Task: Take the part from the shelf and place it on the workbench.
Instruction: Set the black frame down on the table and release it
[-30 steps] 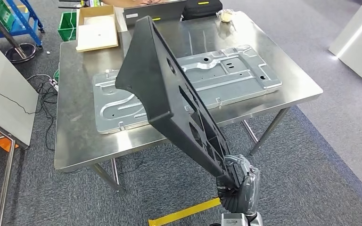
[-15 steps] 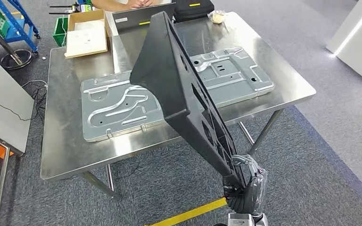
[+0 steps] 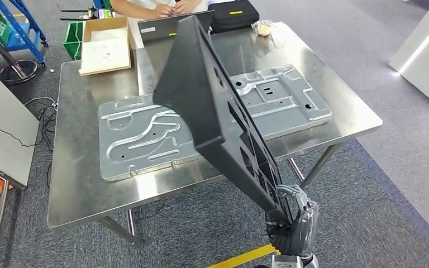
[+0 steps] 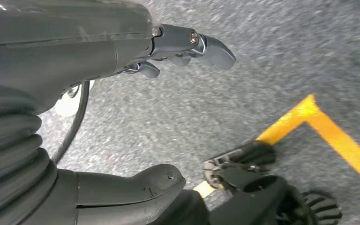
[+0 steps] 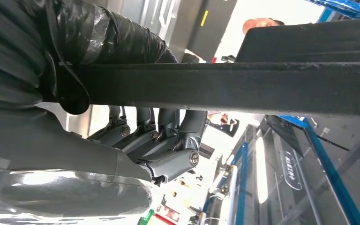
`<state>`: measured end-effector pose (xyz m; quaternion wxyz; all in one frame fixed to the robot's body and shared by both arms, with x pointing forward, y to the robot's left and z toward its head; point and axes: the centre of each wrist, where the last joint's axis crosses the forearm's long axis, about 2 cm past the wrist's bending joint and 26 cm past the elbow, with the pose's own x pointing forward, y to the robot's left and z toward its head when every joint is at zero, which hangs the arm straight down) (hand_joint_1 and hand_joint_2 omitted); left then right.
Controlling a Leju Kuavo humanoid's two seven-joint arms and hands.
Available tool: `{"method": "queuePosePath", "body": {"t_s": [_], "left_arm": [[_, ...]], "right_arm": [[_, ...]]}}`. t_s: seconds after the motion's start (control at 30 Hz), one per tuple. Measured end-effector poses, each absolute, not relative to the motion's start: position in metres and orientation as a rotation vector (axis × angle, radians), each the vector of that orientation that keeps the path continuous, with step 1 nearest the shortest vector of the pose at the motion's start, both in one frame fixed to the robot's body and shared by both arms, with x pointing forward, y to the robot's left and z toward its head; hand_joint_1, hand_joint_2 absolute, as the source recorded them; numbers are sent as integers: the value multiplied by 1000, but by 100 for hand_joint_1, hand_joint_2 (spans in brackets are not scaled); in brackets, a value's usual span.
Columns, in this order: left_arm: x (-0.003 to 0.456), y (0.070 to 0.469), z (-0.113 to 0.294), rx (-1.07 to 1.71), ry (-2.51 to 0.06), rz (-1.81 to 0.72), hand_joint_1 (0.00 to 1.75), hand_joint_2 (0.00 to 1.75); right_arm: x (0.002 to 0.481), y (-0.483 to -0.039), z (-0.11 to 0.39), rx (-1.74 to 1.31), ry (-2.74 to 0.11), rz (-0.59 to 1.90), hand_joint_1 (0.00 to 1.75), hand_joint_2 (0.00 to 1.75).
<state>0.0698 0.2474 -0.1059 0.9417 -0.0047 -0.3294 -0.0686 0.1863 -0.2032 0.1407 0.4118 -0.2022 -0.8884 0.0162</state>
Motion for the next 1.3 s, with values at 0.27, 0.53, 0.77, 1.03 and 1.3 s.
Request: {"method": "queuePosePath", "body": {"t_s": [0.27,0.53,0.77,1.03,1.3], "left_arm": [[74,247,-105,-4,-683,-130,0,175],[73,249,-105,16,-682,-113,0,175],[74,248,-105,5,-691,-112,0,175],[74,246,-105,-10,-703,-120,0,175],[74,246,-105,-12,-714,-128,0,175]], "right_arm": [[186,-202,142,-521,-2233,34,175,175],[186,-203,141,-539,-2227,42,175,175],[186,-203,142,-549,-2220,48,175,175],[186,-203,141,-548,-2217,50,175,175],[186,-204,140,-549,-2214,48,175,175]]}}
